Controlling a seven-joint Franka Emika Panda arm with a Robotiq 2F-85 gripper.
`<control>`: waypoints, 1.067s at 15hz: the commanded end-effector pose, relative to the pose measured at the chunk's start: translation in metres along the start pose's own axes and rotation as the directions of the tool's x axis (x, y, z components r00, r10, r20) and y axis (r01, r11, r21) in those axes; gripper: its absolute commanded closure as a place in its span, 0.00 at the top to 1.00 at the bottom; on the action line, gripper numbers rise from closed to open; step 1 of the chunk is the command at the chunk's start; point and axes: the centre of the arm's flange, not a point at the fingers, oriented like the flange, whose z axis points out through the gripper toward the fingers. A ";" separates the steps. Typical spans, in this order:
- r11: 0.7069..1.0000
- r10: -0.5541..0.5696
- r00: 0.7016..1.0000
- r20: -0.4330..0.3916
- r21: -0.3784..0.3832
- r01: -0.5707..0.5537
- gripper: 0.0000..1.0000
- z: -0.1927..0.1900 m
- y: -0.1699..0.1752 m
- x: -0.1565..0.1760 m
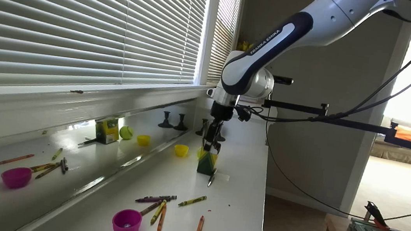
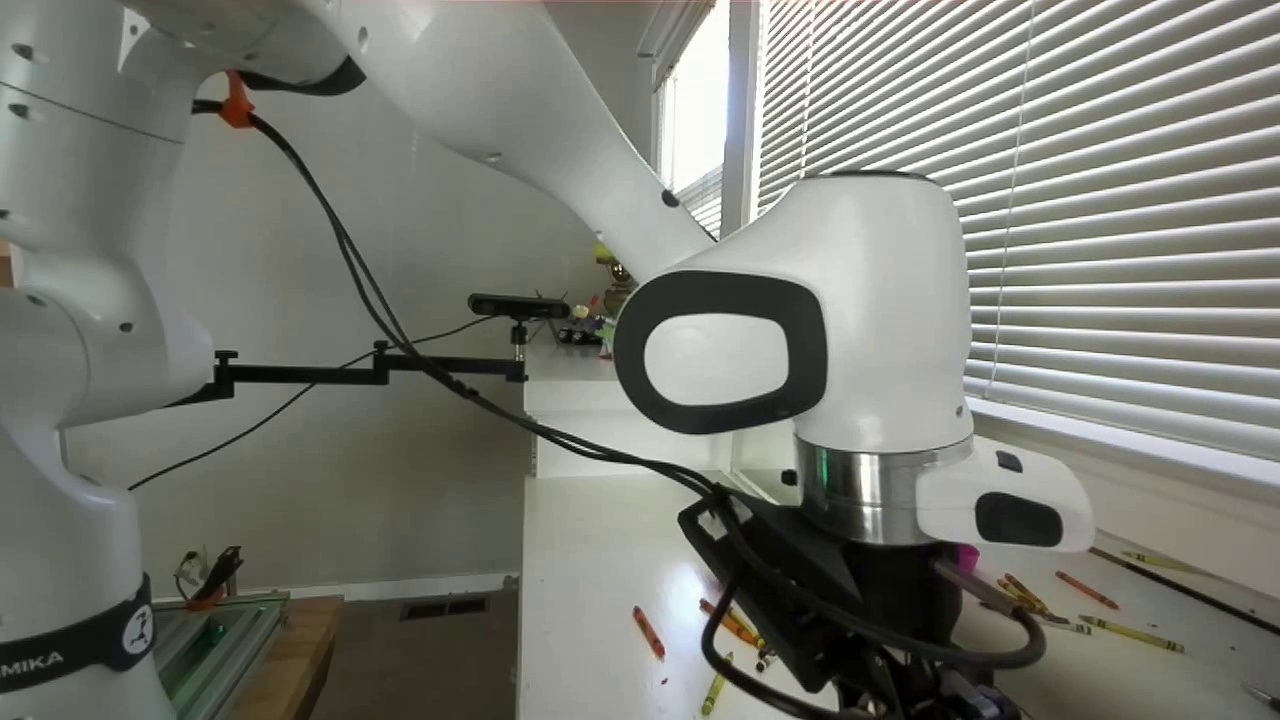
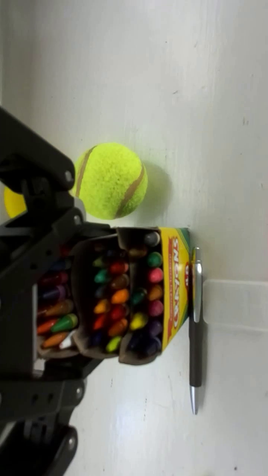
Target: Move the box of crayons slightly to the right
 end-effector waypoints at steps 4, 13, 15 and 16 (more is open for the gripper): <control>0.999 -0.038 0.999 0.022 0.037 0.037 1.00 -0.009 0.012 0.016; 0.994 -0.090 0.994 0.056 0.072 0.085 1.00 -0.140 -0.042 0.023; 0.989 -0.139 0.988 0.060 0.061 0.135 1.00 -0.162 -0.070 0.039; 0.985 -0.166 0.984 0.070 0.057 0.162 1.00 -0.169 -0.085 0.045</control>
